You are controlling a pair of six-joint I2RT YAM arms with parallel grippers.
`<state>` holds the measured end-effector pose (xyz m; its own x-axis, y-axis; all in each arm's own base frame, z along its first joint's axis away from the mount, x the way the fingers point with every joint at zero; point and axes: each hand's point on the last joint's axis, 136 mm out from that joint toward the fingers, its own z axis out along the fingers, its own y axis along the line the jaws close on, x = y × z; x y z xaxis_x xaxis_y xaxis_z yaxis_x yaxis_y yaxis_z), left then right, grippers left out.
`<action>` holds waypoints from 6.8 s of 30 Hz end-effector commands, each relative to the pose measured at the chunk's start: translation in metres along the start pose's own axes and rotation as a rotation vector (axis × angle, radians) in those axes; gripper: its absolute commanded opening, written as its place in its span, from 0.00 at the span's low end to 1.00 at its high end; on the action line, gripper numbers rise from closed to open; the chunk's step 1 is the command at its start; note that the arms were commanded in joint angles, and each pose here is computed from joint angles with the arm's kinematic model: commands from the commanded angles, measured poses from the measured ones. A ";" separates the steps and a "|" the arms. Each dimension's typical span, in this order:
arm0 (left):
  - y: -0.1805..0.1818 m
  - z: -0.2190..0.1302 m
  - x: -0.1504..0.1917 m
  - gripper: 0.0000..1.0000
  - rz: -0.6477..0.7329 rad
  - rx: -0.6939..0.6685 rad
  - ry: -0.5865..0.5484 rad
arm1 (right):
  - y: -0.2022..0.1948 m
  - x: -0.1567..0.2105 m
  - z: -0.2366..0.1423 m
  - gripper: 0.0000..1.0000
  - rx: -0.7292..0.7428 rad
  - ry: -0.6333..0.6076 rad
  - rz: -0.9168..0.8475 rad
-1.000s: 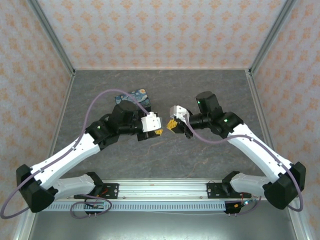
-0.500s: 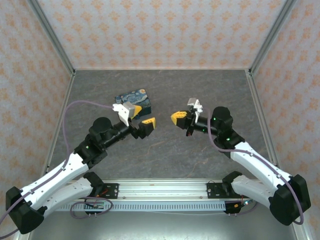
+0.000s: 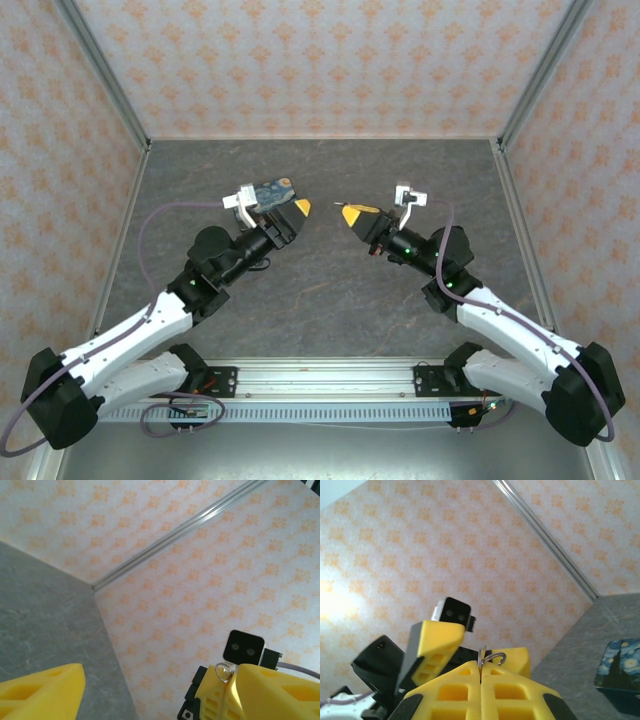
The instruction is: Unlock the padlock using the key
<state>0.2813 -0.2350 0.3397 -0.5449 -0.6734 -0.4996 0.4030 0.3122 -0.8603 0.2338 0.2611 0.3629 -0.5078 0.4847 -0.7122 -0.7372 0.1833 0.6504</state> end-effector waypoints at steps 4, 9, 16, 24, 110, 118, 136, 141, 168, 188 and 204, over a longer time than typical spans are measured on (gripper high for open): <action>-0.040 0.008 -0.015 0.71 -0.164 0.154 -0.020 | 0.014 -0.009 0.007 0.00 -0.054 -0.039 0.103; -0.039 0.014 -0.007 0.67 -0.175 0.156 -0.001 | 0.011 -0.002 0.010 0.00 -0.049 -0.025 0.144; -0.036 0.024 0.005 0.56 -0.183 0.152 0.029 | 0.011 0.001 0.011 0.00 -0.048 -0.018 0.153; -0.037 0.026 0.007 0.50 -0.179 0.153 0.026 | 0.001 0.011 0.019 0.00 -0.030 0.017 0.178; -0.044 0.000 0.046 0.00 0.472 0.020 0.419 | 0.012 0.052 -0.004 0.01 -0.020 0.361 0.038; -0.031 -0.001 0.030 0.49 0.482 -0.068 0.380 | 0.002 0.055 -0.007 0.00 0.032 0.361 0.030; 0.215 -0.092 -0.119 1.00 0.167 -1.037 0.046 | -0.036 0.080 -0.037 0.00 0.237 0.418 0.017; 0.259 -0.083 -0.132 1.00 0.112 -1.070 0.079 | -0.043 0.085 -0.039 0.00 0.244 0.388 0.060; 0.362 0.019 -0.089 0.75 0.138 -0.887 0.525 | -0.049 0.096 -0.048 0.00 0.266 0.404 0.102; 0.324 0.080 0.000 0.70 0.372 -0.676 0.860 | -0.054 0.102 -0.066 0.00 0.319 0.409 0.077; 0.227 0.072 -0.097 0.92 0.536 -0.672 0.477 | -0.061 0.102 -0.071 0.00 0.368 0.399 0.083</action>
<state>0.4704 -0.1708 0.1431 -0.8169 0.0436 -0.5752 0.2883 0.8945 -0.3416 0.1949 0.2401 0.2328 -0.7473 0.1570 -0.6456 -0.5193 0.4683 0.7149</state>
